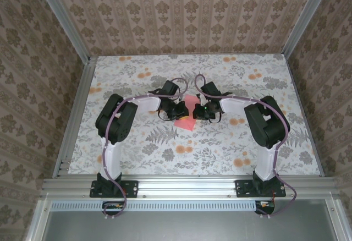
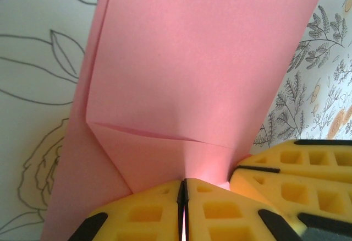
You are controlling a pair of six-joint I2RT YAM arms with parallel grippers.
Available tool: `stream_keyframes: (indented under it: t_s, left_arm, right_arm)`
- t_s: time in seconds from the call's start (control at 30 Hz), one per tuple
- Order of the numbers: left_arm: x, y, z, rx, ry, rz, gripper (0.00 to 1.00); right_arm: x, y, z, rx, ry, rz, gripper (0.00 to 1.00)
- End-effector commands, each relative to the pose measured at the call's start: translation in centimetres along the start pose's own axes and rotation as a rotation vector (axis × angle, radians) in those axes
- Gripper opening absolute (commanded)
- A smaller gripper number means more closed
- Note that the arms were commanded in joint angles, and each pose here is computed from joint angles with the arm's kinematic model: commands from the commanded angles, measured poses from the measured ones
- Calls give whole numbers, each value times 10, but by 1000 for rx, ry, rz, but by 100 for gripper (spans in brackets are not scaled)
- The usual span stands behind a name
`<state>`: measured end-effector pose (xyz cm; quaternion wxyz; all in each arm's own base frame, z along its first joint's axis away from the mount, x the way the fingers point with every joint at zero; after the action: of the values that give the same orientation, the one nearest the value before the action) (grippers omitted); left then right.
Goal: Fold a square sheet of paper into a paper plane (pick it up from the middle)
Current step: Fold the triangle a second time at the center of the table.
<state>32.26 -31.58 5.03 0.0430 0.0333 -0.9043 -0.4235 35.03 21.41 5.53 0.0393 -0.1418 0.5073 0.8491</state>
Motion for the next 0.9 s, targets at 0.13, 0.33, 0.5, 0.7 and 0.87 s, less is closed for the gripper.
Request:
stream_keyframes:
  t_s: [0.13, 0.33, 0.5, 0.7, 0.87]
  left_arm:
    - [19, -20, 45, -158, 126, 61, 11]
    - [21, -22, 47, -169, 142, 67, 11]
    - [22, -22, 49, -178, 150, 72, 11]
    - [23, -23, 52, -187, 153, 76, 11]
    - [23, -24, 51, -189, 152, 78, 11]
  right_arm:
    - [27, 36, 25, -69, 53, 11, 12]
    - [50, 31, 40, -44, 116, 59, 14]
    - [52, 16, 45, -30, 133, 85, 14]
    - [45, 6, 50, -11, 149, 89, 14]
    - [41, -1, 44, 44, 148, 98, 14]
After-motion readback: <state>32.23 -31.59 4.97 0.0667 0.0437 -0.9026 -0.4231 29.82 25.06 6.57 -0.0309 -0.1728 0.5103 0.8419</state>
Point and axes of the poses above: each hand's point on the last joint's axis, 136 mm out from that joint toward the fingers, its own y axis back along the fingers, its own z axis along the line the jaws close on, x = y × z, the point moved 4 cm from there along y, back along the fingers, and after that the axes turned 6 degrees about y, right-handed, at the moved point
